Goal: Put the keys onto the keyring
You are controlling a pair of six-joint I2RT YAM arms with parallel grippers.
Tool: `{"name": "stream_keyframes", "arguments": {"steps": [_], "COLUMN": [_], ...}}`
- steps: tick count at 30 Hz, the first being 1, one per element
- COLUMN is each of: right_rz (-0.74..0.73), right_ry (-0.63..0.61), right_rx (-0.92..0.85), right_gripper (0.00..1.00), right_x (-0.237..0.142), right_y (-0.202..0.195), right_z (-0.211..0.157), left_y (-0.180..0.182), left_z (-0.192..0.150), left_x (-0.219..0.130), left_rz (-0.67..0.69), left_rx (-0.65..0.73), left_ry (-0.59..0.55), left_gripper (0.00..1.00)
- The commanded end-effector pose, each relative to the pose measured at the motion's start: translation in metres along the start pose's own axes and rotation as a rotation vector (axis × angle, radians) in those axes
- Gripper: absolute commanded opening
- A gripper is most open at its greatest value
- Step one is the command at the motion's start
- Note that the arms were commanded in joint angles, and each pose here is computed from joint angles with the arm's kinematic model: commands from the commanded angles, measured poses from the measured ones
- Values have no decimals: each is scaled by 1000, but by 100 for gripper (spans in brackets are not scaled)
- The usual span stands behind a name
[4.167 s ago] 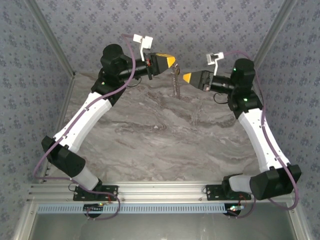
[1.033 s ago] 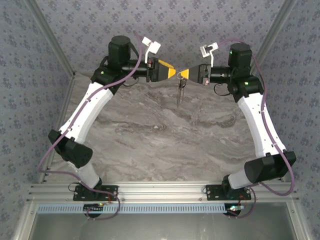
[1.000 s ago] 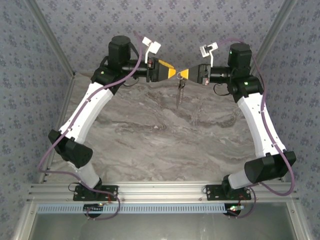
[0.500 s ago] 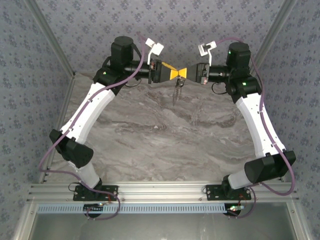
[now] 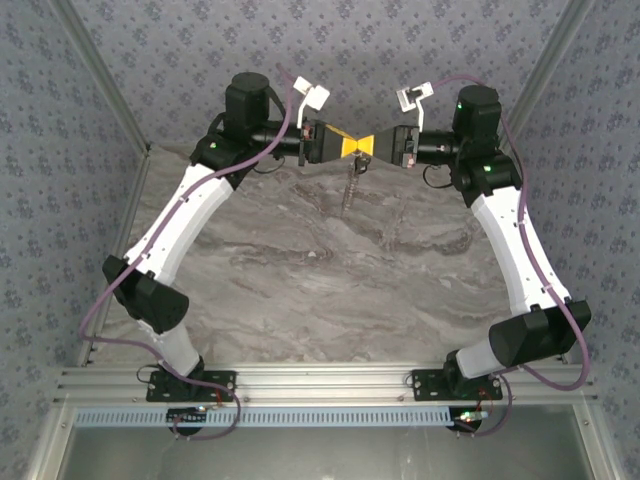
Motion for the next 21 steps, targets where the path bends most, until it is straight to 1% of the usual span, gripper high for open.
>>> {"name": "stream_keyframes", "arguments": {"steps": [1, 3, 5, 6, 8, 10, 13, 14, 15, 17, 21], "right_rz": [15, 15, 10, 7, 3, -1, 0, -1, -2, -4, -7], "right_ry": [-18, -23, -30, -33, -49, -88, -152, -170, -190, -222, -264], "right_rx": [-33, -34, -36, -37, -14, -6, -4, -6, -1, 7, 16], "right_gripper": [0, 0, 0, 5, 12, 26, 38, 41, 43, 45, 47], "right_x": [0, 1, 0, 0, -5, -15, -33, -38, -43, -51, -57], "right_y": [9, 8, 7, 5, 3, 3, 3, 3, 4, 2, 0], "right_z": [4, 5, 6, 6, 9, 14, 22, 23, 24, 24, 19], "left_y": [-21, -20, -19, -18, -16, -15, -16, -18, -21, -19, -24], "left_z": [9, 10, 11, 12, 14, 17, 24, 28, 32, 31, 39], "left_x": [7, 8, 9, 9, 7, 5, -1, -4, -7, -7, -10], "left_rz": [-95, -95, -82, -68, -36, -7, 18, 23, 24, 28, 11], "left_rx": [65, 62, 61, 61, 68, 80, 95, 105, 118, 109, 123], "left_ry": [-6, -8, -14, -18, -31, -56, -109, -129, -150, -163, -202], "left_gripper": [4, 0, 0, 0, 0, 0, 0, 0, 0, 0, 0]}}
Point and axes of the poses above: each hand's point on the last joint's axis, 136 mm out from that joint toward the fingers, its own x axis out along the fingers, its own y axis along the line the jaws close on, z = x × y, the point moved 5 cm from there along -x, back along the fingers, and after that the axes turned 7 degrees about x, right-handed, at the moved point
